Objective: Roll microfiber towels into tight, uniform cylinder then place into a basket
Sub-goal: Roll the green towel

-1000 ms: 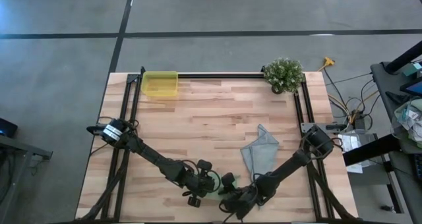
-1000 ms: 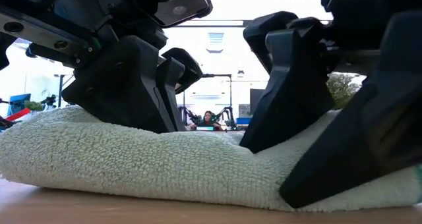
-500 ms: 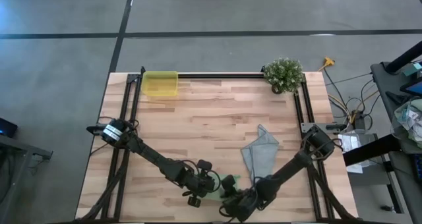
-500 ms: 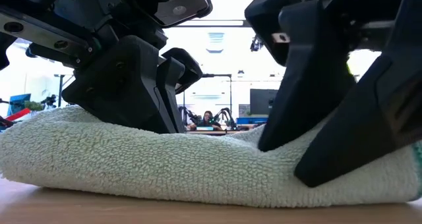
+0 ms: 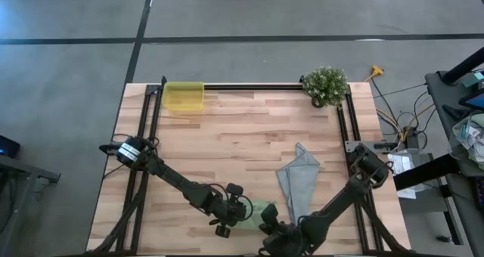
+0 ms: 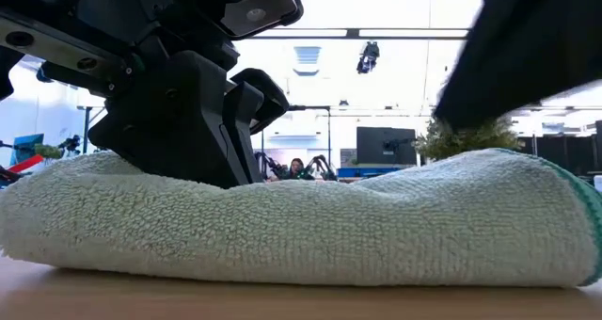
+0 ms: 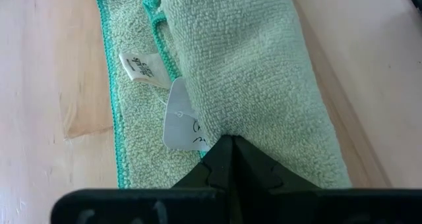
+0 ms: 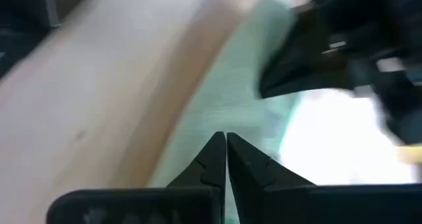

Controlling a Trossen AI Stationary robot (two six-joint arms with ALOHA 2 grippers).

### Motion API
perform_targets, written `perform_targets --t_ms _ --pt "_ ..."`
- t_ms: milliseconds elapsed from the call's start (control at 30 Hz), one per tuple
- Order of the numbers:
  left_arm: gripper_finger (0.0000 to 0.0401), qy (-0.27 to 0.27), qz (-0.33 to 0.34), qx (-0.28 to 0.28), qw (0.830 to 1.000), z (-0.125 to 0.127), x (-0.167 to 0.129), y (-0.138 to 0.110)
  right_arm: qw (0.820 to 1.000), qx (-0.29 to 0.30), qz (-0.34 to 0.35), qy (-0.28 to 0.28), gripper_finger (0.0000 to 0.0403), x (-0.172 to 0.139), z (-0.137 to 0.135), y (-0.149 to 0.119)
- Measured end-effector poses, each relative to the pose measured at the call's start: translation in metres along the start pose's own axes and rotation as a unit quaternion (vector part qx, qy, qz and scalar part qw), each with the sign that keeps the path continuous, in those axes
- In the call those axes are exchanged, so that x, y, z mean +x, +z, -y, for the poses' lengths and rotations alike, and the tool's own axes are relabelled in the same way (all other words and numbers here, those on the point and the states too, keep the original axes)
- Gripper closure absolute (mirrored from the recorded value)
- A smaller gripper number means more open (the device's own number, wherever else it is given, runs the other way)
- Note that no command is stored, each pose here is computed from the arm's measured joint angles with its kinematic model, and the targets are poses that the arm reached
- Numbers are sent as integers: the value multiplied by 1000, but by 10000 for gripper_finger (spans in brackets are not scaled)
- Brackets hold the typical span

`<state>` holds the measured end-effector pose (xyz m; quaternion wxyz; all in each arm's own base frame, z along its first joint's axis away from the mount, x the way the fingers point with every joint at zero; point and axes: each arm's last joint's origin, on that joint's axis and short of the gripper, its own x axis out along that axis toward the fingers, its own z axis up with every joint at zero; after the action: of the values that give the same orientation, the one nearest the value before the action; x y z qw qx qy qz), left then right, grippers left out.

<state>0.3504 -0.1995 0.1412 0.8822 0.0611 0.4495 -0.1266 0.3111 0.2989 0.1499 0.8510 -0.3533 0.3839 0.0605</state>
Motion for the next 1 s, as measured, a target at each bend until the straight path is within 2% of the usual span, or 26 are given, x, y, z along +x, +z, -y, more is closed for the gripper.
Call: perform_targets --t_ms 67,167,367,600,800,1000 --pt "401 0 0 0 1000 0 0 0 1000 -16 9 -24 394 -4 -2 3" --pt "401 0 0 0 1000 0 0 0 999 -32 21 -28 394 -4 -3 4" --pt "401 0 1 0 1000 0 0 0 998 -39 5 -41 394 20 14 -4" --pt "401 0 1 0 1000 0 0 0 999 -9 19 30 394 43 33 -5" --pt "401 -1 1 4 1000 1 0 0 999 -4 20 39 394 51 31 -17" --pt "401 7 4 3 1000 0 0 0 996 11 48 73 394 58 27 -25"
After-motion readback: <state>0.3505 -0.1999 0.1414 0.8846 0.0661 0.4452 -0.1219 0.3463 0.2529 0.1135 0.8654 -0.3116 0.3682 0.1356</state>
